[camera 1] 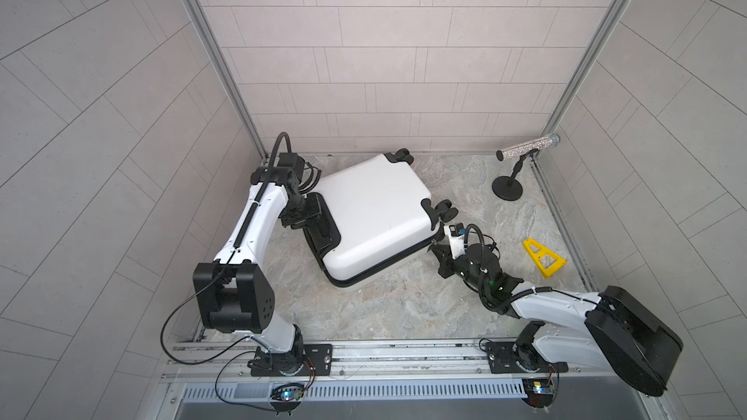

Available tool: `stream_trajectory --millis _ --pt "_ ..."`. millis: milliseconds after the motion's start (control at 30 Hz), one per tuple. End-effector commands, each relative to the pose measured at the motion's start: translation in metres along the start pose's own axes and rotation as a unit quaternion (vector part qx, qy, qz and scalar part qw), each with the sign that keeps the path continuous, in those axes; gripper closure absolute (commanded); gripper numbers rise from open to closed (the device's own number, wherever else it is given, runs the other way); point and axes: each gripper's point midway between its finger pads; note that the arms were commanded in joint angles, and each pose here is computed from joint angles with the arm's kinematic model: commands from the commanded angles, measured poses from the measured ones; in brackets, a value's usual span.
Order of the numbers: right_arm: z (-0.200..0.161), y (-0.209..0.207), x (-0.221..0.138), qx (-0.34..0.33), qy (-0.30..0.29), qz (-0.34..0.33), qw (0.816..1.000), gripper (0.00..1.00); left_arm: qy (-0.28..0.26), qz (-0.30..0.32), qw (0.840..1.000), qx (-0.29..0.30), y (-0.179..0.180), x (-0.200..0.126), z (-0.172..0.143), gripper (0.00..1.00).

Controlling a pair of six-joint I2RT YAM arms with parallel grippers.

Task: Open the suitcase zippers
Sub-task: Unzip the zipper on the suitcase.

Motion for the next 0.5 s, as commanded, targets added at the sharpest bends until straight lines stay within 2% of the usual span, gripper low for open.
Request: stream_trajectory --millis 0,167,300,400,467 --pt "-0.001 -0.049 -0.006 -0.017 0.034 -0.097 0.995 1.0 0.008 0.053 0.996 0.066 0.015 0.033 0.009 0.73" --pt "0.007 -0.087 -0.004 -0.007 0.033 -0.126 0.991 1.0 0.009 0.061 0.995 0.078 0.016 0.036 0.012 0.73" --pt "0.024 -0.089 0.001 -0.031 0.016 -0.11 0.993 1.0 0.005 0.055 0.994 0.092 0.011 0.031 0.015 0.73" --pt "0.032 -0.074 0.003 -0.045 -0.003 -0.071 0.996 1.0 -0.02 0.042 0.994 0.102 0.001 0.015 0.022 0.66" --pt "0.033 -0.067 0.001 -0.051 -0.015 -0.061 0.997 1.0 -0.041 0.023 0.993 0.113 -0.012 -0.001 0.026 0.57"
Point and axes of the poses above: each gripper's point midway between its finger pads, its own x axis out along the fingers, its own y axis along the line the jaws close on, z = x × y, and after that the axes turned 14 degrees about -x, right-handed
